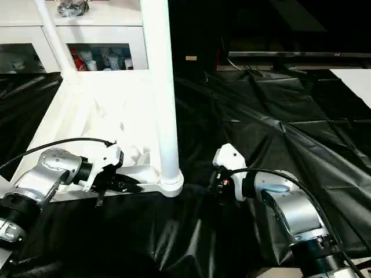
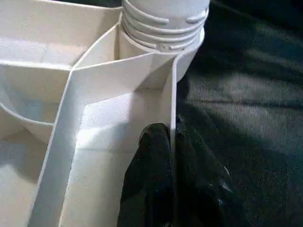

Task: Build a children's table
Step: Rotate table base, then rotate leg to tighten

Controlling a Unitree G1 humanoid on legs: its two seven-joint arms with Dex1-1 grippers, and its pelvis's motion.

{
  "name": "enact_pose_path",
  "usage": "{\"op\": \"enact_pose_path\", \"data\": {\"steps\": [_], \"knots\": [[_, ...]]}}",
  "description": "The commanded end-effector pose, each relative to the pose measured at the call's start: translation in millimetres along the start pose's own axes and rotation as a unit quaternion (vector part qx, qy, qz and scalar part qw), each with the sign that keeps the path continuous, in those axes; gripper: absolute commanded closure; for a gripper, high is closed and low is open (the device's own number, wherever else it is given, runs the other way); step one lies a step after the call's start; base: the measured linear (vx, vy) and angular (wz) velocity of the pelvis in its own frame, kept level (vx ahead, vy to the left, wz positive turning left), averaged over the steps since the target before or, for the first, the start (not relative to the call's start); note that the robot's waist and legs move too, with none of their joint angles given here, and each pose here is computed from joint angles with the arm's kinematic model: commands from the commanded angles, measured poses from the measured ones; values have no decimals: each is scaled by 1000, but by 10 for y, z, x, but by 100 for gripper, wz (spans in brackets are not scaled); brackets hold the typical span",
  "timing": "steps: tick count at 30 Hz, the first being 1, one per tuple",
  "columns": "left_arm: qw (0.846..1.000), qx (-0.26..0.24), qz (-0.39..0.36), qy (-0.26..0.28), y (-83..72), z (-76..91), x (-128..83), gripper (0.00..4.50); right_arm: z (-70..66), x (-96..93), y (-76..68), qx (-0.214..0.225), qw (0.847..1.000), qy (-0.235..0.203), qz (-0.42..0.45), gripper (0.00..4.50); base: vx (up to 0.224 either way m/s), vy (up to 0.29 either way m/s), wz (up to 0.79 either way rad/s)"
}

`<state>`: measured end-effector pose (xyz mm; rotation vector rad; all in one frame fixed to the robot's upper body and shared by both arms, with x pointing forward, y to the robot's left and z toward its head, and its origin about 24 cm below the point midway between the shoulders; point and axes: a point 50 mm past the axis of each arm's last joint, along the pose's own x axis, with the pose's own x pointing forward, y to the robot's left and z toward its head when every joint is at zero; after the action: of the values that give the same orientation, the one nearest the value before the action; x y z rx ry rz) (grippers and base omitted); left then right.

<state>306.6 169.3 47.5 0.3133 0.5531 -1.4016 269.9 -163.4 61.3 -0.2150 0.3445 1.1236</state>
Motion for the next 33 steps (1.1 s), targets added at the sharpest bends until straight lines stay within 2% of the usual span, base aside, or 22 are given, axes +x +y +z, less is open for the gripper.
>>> {"op": "enact_pose_path", "data": {"steps": [1, 6, 7, 8, 12, 20, 24, 33], "knots": [[999, -15, 2, -51, -13, 78, 9, 450, -24, -6, -22, 6, 1000, 5, -5, 53, 0, 0, 0], [998, -22, 11, -57, -80, 56, 146, 450, -31, 8, -58, 16, 1000, -4, -24, 22, 0, 0, 0], [997, -30, 20, -64, -134, 44, 263, 450, -35, 32, -68, 16, 999, -7, -35, 22, 0, 0, 0], [997, -30, 20, -64, -134, 44, 263, 450, -35, 32, -68, 16, 999, -7, -35, 3, 0, 0, 0], [997, -22, 37, -70, -172, 50, 390, 450, -36, 63, -83, 0, 998, -9, -56, 1, 0, 0, 0], [997, -17, 42, -65, -174, 74, 424, 450, -46, 52, -85, -4, 998, -8, -61, 1, 0, 0, 0], [997, -1, 56, -45, -152, 47, 423, 450, -47, 52, -101, -7, 998, -10, -69, 1, 0, 0, 0], [998, -19, 39, -53, -179, 30, 410, 450, -35, 163, -132, -2, 996, -14, -87, 1, 0, 0, 0]]}}
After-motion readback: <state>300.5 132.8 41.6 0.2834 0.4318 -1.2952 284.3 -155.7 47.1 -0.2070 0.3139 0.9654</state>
